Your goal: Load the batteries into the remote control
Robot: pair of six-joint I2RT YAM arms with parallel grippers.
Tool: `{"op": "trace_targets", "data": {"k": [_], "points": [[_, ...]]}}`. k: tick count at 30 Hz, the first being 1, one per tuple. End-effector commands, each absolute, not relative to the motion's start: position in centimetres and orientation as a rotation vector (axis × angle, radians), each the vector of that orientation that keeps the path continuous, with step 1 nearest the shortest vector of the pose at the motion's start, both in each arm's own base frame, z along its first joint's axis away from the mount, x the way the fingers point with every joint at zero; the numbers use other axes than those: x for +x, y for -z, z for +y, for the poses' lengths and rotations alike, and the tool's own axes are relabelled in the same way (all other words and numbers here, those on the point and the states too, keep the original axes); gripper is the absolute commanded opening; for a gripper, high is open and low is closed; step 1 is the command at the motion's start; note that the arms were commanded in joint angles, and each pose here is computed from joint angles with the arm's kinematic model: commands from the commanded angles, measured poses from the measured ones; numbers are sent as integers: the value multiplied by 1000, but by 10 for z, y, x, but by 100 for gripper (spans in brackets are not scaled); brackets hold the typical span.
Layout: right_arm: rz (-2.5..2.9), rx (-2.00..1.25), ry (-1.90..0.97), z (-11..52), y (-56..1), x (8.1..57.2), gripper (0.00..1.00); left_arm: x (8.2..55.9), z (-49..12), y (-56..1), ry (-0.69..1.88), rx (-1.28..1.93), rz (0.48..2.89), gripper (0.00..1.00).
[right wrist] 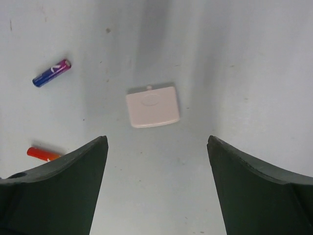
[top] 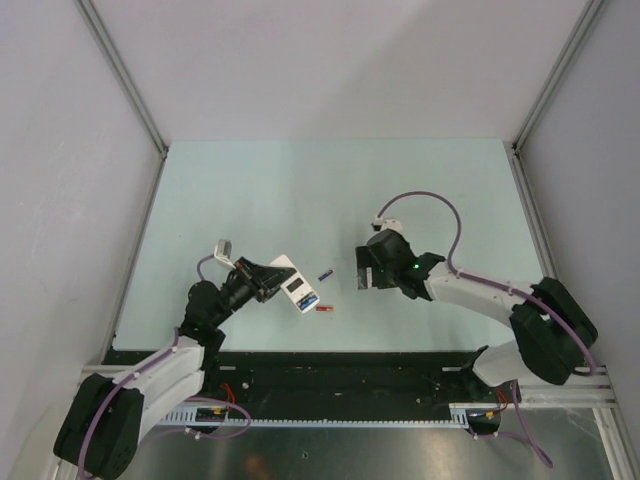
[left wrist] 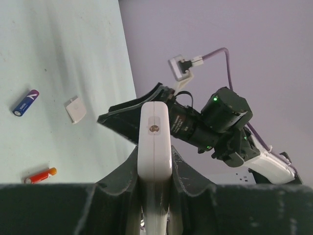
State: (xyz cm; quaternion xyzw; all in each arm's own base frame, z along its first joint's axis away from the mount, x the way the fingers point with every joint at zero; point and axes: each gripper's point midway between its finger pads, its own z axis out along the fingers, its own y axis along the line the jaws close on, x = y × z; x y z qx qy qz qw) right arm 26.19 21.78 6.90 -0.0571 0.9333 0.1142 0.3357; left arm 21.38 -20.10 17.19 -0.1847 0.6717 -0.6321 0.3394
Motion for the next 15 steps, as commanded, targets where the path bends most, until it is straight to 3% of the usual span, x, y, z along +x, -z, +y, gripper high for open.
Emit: {"op": "trace_targets", "data": {"k": [1,10,15], "points": [[2432,-223,-277,242,-70,266,88,197,-197,-145,1626,-457,1788,0],[2490,-334,-151,244,-49,269,91,194,-200,-160,1640,-367,1752,0],[2519,-381,-123,243,-36,272,88,193,-200,-159,1643,-363,1754,0]]}}
